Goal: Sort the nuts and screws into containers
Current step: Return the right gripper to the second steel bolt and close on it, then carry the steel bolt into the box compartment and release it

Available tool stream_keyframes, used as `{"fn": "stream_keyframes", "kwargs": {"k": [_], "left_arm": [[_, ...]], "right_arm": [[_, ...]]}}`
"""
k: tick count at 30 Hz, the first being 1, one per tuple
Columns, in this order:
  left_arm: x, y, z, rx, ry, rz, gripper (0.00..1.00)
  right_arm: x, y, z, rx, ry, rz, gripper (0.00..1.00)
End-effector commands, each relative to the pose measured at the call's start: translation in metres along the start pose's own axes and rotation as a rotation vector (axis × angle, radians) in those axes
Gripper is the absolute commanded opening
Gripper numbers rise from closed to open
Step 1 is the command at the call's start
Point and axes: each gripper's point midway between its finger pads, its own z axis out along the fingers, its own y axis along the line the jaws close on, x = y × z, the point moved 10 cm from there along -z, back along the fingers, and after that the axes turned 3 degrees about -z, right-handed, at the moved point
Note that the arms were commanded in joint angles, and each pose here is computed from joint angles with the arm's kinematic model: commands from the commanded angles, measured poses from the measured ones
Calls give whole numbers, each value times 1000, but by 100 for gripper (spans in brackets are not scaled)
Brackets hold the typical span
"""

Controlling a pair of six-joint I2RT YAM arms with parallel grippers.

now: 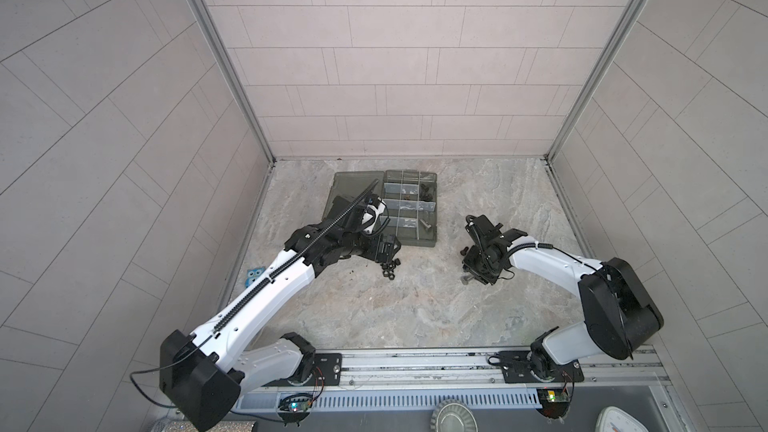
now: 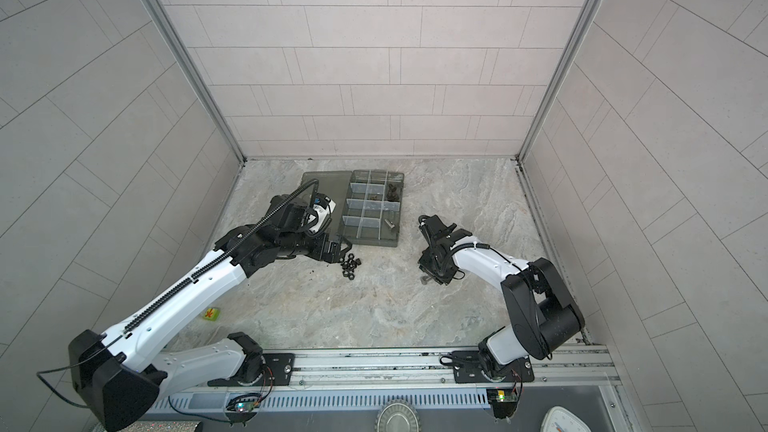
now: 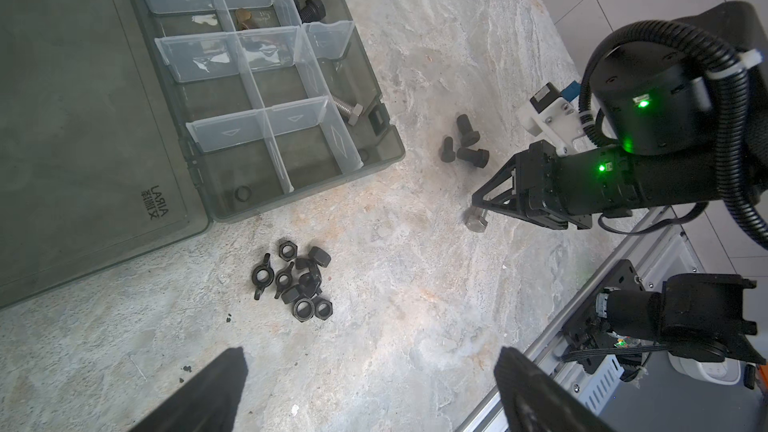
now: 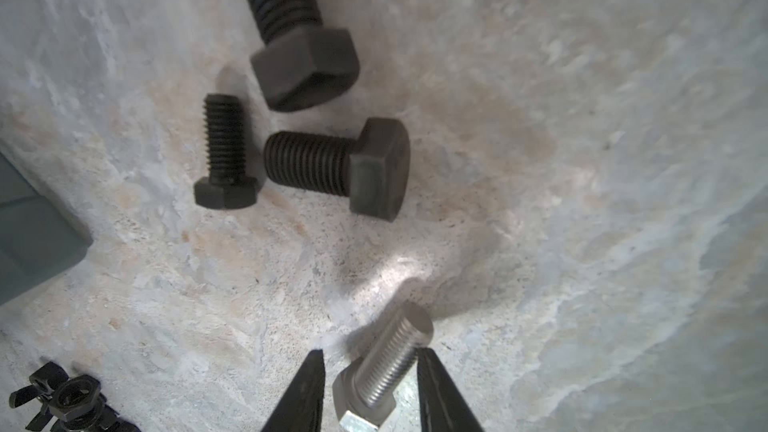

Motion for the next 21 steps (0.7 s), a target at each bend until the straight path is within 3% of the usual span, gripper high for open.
{"fn": "stream_keyframes", "kwargs": {"k": [1, 7, 18, 21], "left_arm": [[1, -1, 0, 11, 3, 17, 100], [0, -1, 3, 8, 11, 16, 100], [-2, 1, 13, 15, 22, 13, 100], [-1, 1, 13, 12, 20, 20, 100]], "right_arm": [[4, -6, 9, 31, 18, 61, 38], [8, -6, 9, 46, 37, 40, 36], [9, -4, 21, 84, 101, -8, 6], [8, 2, 12, 69, 90, -29, 3]]}}
